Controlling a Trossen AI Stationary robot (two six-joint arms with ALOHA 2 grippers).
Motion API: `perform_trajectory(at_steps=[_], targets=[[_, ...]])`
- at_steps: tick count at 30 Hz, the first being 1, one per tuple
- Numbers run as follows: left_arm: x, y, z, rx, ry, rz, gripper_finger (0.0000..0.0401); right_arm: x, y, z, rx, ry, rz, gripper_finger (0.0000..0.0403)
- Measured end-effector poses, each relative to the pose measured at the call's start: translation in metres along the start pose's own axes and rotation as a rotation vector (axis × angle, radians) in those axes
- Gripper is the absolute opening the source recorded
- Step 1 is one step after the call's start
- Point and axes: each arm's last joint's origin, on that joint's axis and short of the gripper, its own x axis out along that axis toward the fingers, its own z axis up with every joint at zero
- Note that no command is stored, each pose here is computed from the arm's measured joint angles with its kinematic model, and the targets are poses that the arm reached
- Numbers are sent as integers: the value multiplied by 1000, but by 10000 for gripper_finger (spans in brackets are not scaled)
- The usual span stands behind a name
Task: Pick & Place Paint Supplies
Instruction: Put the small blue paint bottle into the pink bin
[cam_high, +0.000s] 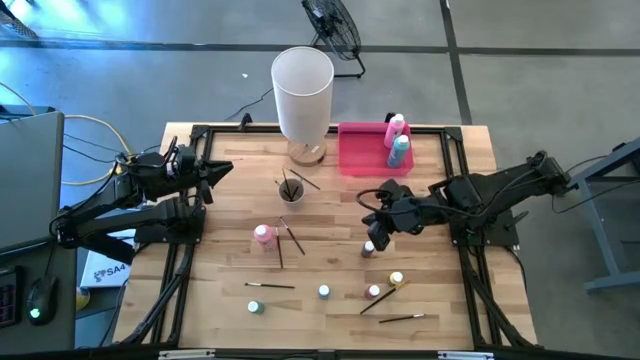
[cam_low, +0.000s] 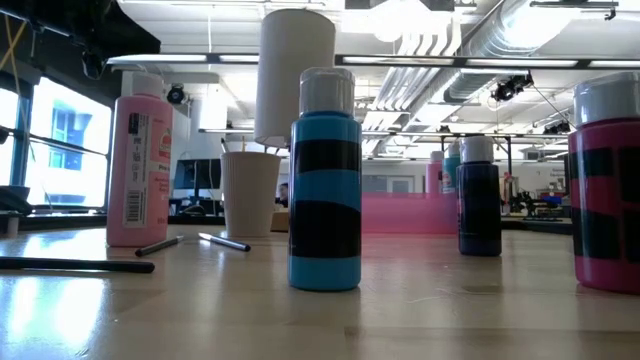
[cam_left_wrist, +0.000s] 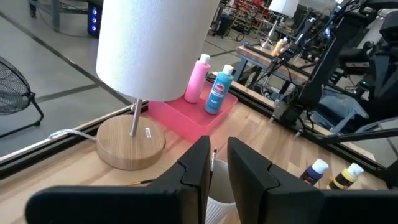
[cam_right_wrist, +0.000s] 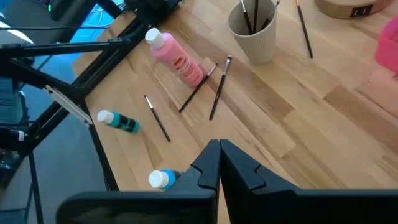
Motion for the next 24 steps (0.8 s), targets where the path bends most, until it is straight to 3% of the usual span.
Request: perform_trajectory(at_steps=[6, 13, 24], targets=[[0, 0, 0, -6, 0, -1, 54, 0, -1, 1, 67, -36, -20, 2], [0, 0, 0, -52, 0, 0, 54, 0, -2, -2, 171, 38, -15, 2], [0, 0, 0, -51, 1, 1, 54, -1, -19, -20, 388, 260, -210, 3]])
